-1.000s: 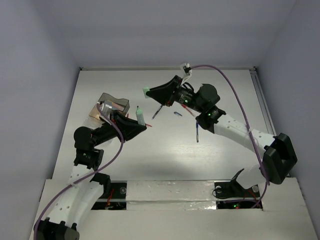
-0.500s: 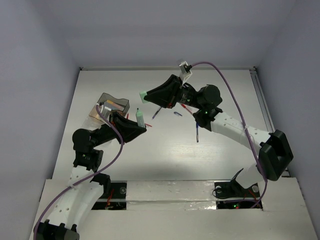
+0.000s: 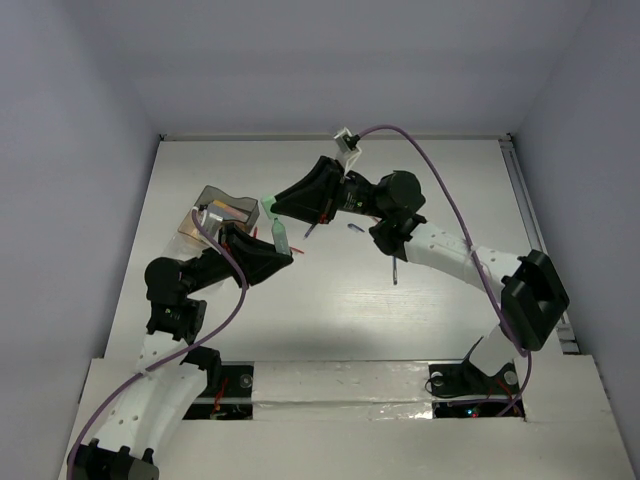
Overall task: Sort the stationery into containers
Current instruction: Close the pen cap on the pen.
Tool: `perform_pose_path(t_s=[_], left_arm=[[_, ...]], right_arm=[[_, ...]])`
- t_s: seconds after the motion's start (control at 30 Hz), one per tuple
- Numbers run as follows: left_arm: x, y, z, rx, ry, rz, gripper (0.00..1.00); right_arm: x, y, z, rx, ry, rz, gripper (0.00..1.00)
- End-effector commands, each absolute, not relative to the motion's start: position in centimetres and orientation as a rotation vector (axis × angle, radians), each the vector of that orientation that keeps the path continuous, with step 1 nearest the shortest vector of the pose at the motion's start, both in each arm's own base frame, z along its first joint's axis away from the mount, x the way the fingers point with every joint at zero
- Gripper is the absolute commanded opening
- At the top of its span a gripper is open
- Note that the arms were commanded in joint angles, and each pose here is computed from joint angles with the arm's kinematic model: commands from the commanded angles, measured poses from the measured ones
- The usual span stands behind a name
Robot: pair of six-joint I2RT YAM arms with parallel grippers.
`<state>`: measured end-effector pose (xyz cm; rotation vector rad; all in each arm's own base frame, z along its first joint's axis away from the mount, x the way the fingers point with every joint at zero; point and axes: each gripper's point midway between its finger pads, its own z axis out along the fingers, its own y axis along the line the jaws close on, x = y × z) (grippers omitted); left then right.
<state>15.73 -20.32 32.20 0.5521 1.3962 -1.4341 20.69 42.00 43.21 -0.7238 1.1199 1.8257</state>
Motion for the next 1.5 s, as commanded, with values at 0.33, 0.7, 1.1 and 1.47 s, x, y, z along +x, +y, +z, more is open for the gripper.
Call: perform_pose_path(t_s=[0.33, 0.7, 1.1, 1.47], left_arm=[[15.2, -19.9, 34.8, 0.561, 1.264, -1.399, 0.0], [15.1, -19.6, 37.4, 0.569, 1.193, -1.356, 0.0], [14.4, -19.2, 40.7, 0.568, 1.099, -1.337, 0.0], [14.0, -19.2, 42.1, 0.571, 1.046, -1.364, 0.0]], right_arm=[[18.3, 40.9, 44.3, -0.77, 0.989, 1.852, 0.0], [17.0, 40.9, 42.1, -0.785, 1.0, 1.895, 0.0], [16.0, 40.9, 38.0, -0.822, 1.123, 1.91, 0.0], [16.5, 41.2, 33.9, -0.817, 1.256, 1.84, 0.0]])
